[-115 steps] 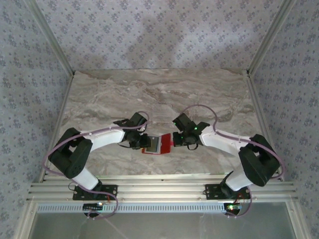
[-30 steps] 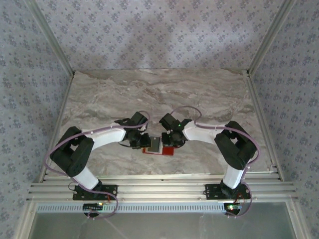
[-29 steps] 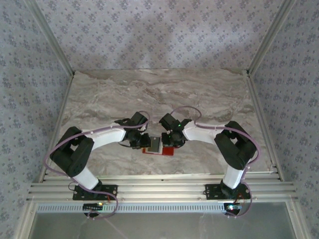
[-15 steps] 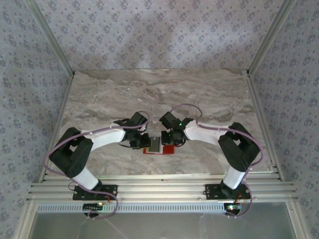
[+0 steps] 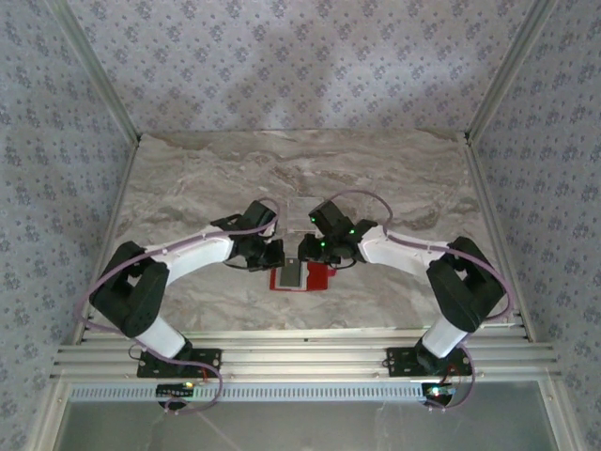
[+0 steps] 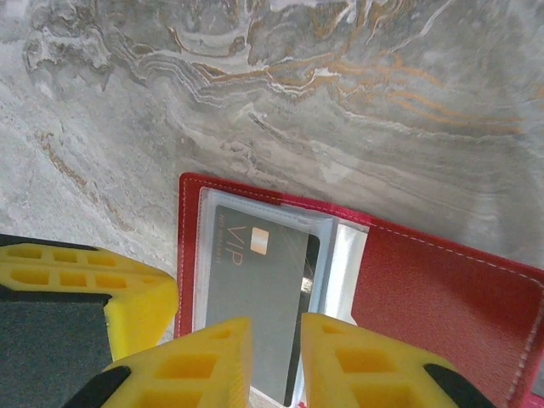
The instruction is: Take the credit cards out of the card holder
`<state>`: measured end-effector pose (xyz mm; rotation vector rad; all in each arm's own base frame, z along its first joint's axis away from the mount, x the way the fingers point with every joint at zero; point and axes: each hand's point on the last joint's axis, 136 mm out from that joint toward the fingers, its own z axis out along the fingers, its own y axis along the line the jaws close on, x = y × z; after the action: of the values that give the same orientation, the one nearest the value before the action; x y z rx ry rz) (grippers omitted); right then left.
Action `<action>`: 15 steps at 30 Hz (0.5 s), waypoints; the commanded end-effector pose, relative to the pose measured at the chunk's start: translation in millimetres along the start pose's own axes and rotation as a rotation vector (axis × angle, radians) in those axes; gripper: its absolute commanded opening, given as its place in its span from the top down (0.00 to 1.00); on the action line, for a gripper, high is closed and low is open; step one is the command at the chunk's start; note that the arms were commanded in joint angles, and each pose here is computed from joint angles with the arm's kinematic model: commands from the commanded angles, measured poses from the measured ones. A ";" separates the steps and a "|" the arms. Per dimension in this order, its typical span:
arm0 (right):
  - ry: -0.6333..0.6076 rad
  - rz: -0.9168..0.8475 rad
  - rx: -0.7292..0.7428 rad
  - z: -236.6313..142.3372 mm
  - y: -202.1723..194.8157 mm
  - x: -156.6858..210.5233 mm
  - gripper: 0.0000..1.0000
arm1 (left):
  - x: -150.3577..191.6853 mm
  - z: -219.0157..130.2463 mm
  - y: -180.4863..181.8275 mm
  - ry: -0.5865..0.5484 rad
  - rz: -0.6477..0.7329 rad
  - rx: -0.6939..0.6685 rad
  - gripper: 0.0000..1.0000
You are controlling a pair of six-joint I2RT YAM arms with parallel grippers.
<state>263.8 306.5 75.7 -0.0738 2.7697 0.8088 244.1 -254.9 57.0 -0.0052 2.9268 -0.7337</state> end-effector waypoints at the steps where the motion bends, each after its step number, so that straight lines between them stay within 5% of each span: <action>1: 0.044 0.029 -0.027 8.8 2.4 7.5 0.78 | -0.4 5.1 1.5 0.032 -0.003 0.000 0.94; 15: 0.107 0.029 -0.041 27.6 8.9 16.5 0.73 | 10.5 22.8 24.5 0.079 -0.062 0.004 0.96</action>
<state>253.8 317.4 49.2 -0.0733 2.8566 0.8500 240.1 -244.1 28.7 -0.0705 2.9964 -0.7441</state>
